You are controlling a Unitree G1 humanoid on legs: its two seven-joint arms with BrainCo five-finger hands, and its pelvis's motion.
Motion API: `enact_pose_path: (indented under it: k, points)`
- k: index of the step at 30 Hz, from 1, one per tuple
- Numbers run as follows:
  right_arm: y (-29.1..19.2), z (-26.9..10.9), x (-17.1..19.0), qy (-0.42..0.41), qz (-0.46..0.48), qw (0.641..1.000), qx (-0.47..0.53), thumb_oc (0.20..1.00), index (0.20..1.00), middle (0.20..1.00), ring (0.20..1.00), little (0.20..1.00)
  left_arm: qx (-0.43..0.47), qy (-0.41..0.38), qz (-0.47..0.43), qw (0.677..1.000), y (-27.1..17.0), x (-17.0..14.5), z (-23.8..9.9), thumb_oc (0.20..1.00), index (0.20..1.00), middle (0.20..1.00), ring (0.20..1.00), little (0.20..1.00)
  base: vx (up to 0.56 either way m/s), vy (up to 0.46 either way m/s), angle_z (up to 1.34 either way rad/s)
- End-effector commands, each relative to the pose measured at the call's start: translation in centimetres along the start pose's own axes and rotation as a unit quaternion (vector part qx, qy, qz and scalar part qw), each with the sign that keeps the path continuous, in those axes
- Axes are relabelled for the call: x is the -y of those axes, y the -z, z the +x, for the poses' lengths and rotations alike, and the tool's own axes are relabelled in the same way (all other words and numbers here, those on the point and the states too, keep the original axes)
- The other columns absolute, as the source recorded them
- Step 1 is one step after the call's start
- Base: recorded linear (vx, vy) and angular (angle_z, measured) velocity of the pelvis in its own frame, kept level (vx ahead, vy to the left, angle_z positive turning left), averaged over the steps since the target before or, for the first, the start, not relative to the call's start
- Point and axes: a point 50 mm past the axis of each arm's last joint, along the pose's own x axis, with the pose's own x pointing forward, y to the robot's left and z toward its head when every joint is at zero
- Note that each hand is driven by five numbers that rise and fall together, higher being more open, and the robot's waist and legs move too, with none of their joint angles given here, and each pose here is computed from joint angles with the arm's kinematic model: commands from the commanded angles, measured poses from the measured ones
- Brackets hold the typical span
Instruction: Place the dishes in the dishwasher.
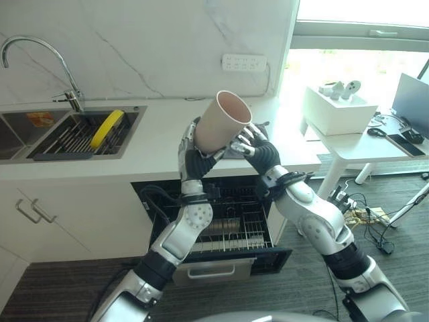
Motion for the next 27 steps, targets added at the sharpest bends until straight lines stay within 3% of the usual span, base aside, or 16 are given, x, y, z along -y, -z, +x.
enact_pose_path:
  k: [1, 17, 27]
  points:
    - [-5.0, 1.7, -2.0, -0.039, 0.001, 0.993, 0.108, 1.000, 1.000, 1.000, 1.000, 1.000, 0.099, 0.008, -0.045, 0.994, -4.5, 0.9, 2.9, 0.200, 0.200, 0.200, 0.200, 0.200, 0.00, 0.000, 0.00]
    - [-8.3, 2.2, -3.1, -0.032, -0.019, 0.982, 0.187, 1.000, 1.000, 1.000, 1.000, 1.000, 0.091, 0.036, -0.035, 0.995, -3.9, 2.1, 1.8, 0.200, 0.200, 0.200, 0.200, 0.200, 0.00, -0.003, 0.05]
    - [-9.5, 2.7, -4.3, -0.024, -0.077, 0.974, 0.212, 1.000, 1.000, 1.000, 1.000, 1.000, 0.160, 0.043, -0.008, 0.986, -5.6, 2.4, 2.0, 0.200, 0.200, 0.200, 0.200, 0.200, 0.00, 0.000, 0.00]
